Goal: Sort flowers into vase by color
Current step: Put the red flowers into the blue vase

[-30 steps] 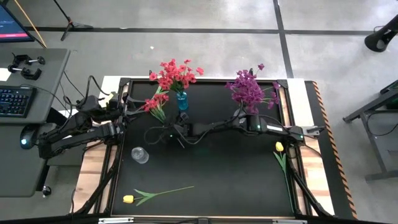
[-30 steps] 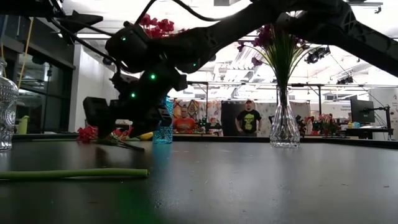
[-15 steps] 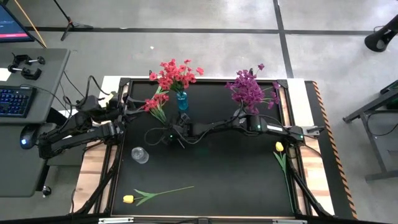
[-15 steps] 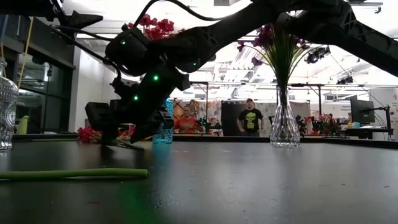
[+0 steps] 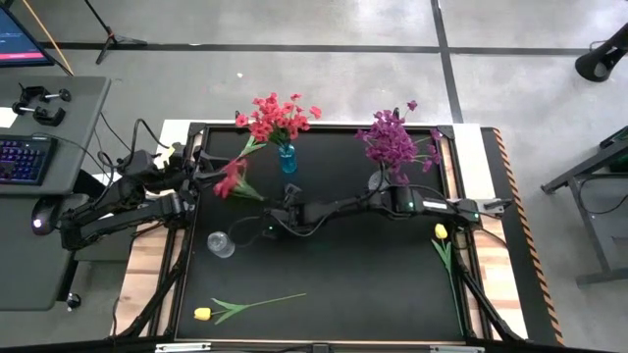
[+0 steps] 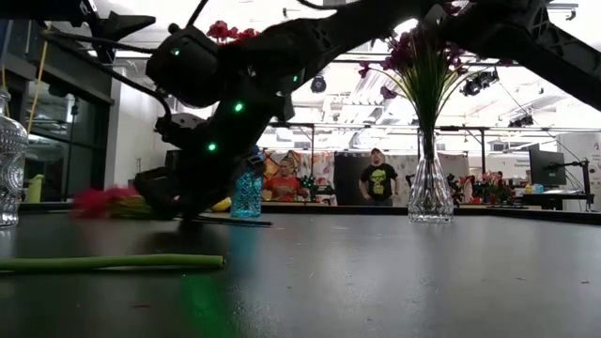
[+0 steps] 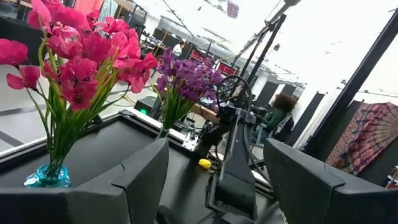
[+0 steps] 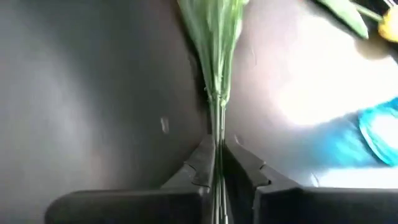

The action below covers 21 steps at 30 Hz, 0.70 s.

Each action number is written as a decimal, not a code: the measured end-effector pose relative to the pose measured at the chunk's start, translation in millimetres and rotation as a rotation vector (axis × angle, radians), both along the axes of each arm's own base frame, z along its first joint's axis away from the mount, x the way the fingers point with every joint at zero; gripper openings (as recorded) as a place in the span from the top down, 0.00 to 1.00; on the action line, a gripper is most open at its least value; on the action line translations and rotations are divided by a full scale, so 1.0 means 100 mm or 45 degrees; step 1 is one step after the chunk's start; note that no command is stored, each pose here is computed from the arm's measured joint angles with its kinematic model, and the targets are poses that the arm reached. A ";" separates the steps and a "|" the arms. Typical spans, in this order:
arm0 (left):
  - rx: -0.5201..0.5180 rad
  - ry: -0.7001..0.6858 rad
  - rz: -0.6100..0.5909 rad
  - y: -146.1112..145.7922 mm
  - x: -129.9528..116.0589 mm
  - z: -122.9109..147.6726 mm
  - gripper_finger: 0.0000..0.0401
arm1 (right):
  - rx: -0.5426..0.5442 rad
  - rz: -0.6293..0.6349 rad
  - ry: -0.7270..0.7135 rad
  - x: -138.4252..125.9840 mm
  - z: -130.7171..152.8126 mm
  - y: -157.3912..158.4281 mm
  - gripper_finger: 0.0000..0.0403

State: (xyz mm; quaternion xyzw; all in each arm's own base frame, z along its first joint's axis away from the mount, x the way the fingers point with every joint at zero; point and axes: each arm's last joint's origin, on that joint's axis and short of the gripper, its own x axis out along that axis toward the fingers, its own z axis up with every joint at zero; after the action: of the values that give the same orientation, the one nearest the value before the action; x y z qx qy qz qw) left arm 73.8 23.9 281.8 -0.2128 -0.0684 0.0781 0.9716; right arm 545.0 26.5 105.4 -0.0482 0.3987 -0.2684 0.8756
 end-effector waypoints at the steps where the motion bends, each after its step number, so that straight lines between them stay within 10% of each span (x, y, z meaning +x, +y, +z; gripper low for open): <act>1: 0.000 0.000 0.000 0.00 0.00 0.00 0.37 | -0.006 0.002 0.041 -0.03 0.01 0.03 0.96; 21: 0.209 -0.171 0.037 -0.11 -0.27 0.07 0.37 | -0.448 -0.167 0.527 -1.09 0.39 1.27 1.00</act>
State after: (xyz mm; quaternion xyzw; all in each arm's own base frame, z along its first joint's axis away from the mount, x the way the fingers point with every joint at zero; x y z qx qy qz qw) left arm 46.7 13.1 289.3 -0.1362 -0.1428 0.0717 0.9777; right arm 436.1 154.0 144.0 -0.2273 0.5185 -0.3740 0.7346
